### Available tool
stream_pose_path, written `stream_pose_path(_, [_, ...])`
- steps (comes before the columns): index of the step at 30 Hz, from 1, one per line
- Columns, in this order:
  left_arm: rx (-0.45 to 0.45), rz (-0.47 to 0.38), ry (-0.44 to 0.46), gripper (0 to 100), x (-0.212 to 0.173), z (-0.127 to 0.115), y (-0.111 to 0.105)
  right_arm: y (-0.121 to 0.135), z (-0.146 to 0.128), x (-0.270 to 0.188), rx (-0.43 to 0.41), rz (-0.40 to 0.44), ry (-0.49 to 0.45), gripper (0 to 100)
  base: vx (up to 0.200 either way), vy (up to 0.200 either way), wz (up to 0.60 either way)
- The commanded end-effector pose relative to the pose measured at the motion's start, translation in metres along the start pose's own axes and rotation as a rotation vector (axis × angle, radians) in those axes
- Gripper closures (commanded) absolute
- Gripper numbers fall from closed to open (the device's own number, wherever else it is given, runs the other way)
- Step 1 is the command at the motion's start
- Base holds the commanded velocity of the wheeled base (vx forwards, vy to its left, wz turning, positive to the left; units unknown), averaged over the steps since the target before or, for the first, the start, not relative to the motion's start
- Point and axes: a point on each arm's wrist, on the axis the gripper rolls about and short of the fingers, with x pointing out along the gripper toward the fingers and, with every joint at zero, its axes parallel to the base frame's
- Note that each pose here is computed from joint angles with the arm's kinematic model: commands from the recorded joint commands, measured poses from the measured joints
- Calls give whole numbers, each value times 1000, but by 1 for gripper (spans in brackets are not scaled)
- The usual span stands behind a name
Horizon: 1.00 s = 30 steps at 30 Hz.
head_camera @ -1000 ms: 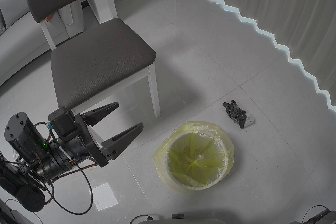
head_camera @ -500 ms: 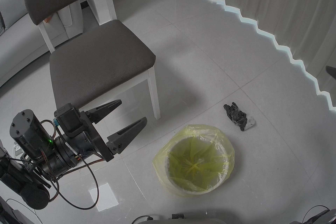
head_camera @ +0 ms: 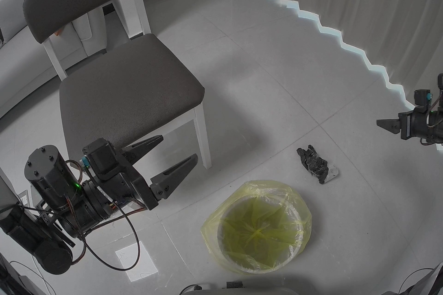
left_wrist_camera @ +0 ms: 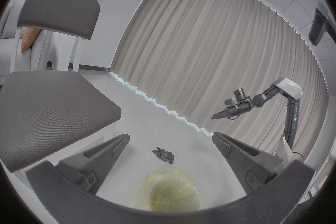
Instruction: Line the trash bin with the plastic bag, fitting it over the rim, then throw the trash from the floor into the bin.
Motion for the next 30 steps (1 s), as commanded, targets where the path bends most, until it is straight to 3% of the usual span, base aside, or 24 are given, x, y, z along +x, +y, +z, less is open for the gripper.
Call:
stream_pose_path(1, [-5, 16, 1, 0, 1, -3, 1, -18, -56, 121, 28, 17, 145, 0, 0, 0, 0])
stream_pose_path(11, [-9, 69, 6, 0, -13, -4, -2, -36, -87, 229, 16, 46, 177, 0, 0, 0, 0])
stream_pose_path(20, [-7, 73, 5, 0, -21, -2, -4, -34, -121, 289, -41, 76, 193, 0, 0, 0, 0])
stream_pose_path(30, [3, 93, 1, 0, -25, -1, -2, -49, -117, 321, -52, 67, 188, 0, 0, 0, 0])
